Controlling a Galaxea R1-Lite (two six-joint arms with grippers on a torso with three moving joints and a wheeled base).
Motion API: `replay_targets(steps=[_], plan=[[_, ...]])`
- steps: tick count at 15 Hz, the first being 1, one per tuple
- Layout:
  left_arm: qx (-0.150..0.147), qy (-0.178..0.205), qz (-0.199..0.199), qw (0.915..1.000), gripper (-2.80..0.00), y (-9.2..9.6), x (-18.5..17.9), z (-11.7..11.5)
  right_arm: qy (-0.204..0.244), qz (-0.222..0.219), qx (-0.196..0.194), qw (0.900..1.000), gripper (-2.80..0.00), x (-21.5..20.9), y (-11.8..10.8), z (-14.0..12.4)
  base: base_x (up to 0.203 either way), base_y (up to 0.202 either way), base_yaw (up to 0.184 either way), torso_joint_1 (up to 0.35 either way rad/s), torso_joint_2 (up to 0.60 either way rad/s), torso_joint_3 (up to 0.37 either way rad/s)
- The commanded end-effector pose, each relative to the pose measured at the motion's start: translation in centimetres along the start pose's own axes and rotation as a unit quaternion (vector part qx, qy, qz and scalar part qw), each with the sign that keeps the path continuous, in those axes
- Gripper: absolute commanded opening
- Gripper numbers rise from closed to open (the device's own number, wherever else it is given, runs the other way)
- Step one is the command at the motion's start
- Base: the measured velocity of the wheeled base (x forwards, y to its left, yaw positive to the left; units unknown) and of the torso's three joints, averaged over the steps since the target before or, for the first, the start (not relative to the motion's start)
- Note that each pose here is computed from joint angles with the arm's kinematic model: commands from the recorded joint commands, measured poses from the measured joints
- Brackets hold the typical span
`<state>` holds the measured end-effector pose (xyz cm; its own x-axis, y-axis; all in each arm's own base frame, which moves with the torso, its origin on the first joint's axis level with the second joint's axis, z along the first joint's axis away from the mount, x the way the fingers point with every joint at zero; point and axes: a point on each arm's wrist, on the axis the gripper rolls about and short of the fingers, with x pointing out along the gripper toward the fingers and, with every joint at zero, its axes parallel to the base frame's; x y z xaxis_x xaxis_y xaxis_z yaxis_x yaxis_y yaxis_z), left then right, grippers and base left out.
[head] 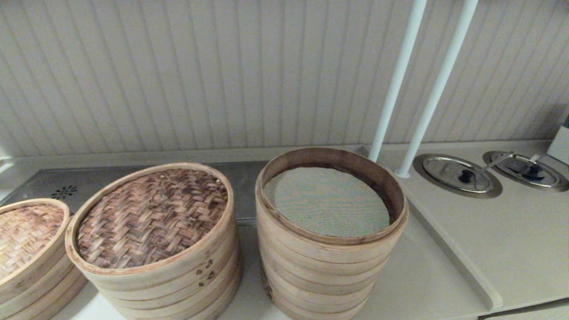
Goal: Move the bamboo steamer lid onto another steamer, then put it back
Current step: Pick up the steamer
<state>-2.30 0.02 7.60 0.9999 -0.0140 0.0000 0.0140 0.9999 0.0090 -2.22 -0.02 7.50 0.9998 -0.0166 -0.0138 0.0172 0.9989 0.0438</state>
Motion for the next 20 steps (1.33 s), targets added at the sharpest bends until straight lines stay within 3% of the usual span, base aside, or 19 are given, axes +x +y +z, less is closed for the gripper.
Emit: replay_targets(steps=[1, 13, 17, 20], plan=[[0.0, -0.001, 0.0, 1.0, -2.8, 0.0, 0.0, 0.0, 0.002, 0.001, -0.001, 1.0, -2.8, 0.0, 0.0, -0.1, 0.0, 0.0, 0.0, 0.0, 0.0, 0.0], [0.0, 0.0, 0.0, 1.0, -2.8, 0.0, 0.0, 0.0, 0.002, 0.001, -0.001, 1.0, -2.8, 0.0, 0.0, -0.1, 0.0, 0.0, 0.0, 0.0, 0.0, 0.0], [0.012, 0.0, -0.001, 0.9999, -2.8, 0.0, 0.0, 0.1, 0.002, -0.001, -0.001, 1.0, -2.8, 0.0, 0.0, -0.1, 0.0, 0.0, 0.0, 0.0, 0.0, 0.0], [0.019, 0.011, -0.003, 0.9997, -2.8, 0.0, 0.2, 1.7, 0.002, 0.0, -0.001, 1.0, -2.8, 0.0, 0.0, -0.1, 0.0, 0.0, 0.0, 0.0, 0.0, 0.0]])
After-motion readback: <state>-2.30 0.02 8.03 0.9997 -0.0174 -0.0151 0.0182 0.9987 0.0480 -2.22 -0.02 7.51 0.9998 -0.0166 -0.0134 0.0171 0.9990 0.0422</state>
